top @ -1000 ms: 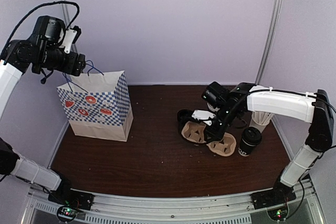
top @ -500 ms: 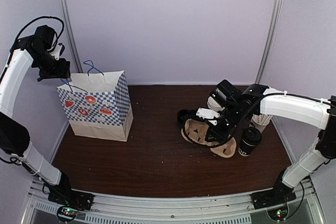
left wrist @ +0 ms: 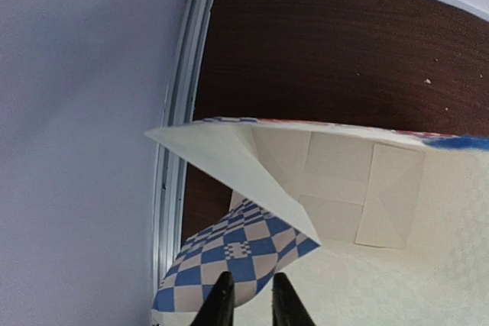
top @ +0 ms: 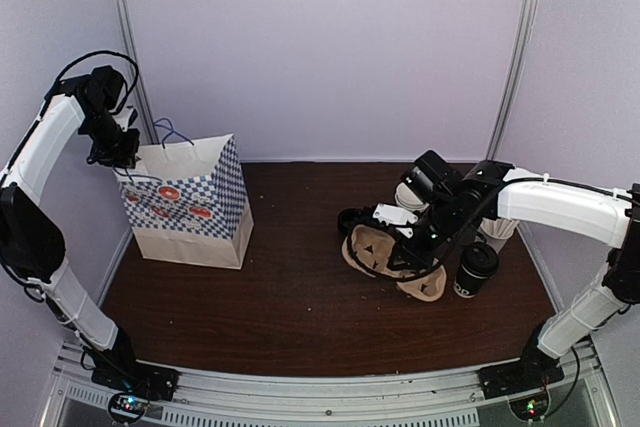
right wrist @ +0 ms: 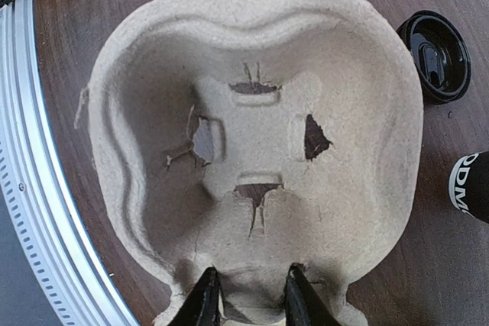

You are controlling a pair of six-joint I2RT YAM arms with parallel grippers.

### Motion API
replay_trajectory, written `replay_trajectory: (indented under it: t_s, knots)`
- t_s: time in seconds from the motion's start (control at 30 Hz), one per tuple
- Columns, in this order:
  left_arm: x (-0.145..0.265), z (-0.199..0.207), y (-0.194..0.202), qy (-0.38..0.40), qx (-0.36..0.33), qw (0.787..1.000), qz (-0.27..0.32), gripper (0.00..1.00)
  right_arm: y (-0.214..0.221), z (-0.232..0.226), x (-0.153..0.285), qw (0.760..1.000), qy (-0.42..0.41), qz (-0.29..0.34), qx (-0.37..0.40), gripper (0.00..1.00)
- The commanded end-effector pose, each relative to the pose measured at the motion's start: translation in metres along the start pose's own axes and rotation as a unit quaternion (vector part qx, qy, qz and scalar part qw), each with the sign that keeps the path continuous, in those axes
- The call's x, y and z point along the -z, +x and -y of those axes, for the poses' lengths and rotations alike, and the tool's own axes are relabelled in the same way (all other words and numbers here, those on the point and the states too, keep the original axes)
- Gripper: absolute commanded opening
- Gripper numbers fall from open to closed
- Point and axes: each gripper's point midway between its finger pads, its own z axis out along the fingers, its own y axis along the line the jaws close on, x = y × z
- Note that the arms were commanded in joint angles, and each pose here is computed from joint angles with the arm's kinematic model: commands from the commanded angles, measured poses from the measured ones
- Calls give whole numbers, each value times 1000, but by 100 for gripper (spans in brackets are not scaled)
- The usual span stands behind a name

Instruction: Pack the takeout coffee

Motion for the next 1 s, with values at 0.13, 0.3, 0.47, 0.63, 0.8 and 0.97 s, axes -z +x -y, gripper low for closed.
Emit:
replay_trajectory:
  t_s: [0.13, 0.3, 0.47, 0.63, 0.8, 0.97]
  knots:
    - [37, 32, 9, 82, 11, 996, 29, 0, -5, 1, 2, 1000, -1, 14, -3, 29]
    - [64, 73, 20, 138, 3, 990, 39, 0, -5, 1, -1, 1000, -7, 7, -5, 29]
    - [77, 110, 40, 191, -4, 981, 27, 0, -6, 1, -7, 1000, -13, 1, -9, 29]
    - [88, 142, 53, 221, -20, 975, 32, 0, -8, 0, -10, 1000, -20, -3, -11, 29]
    - [108, 178, 59, 245, -48, 967, 47, 0, -10, -1, -12, 1000, -27, -6, -13, 28]
    - [118, 208, 66, 271, -79, 958, 41, 24, -9, -3, -14, 999, -32, -10, -15, 28]
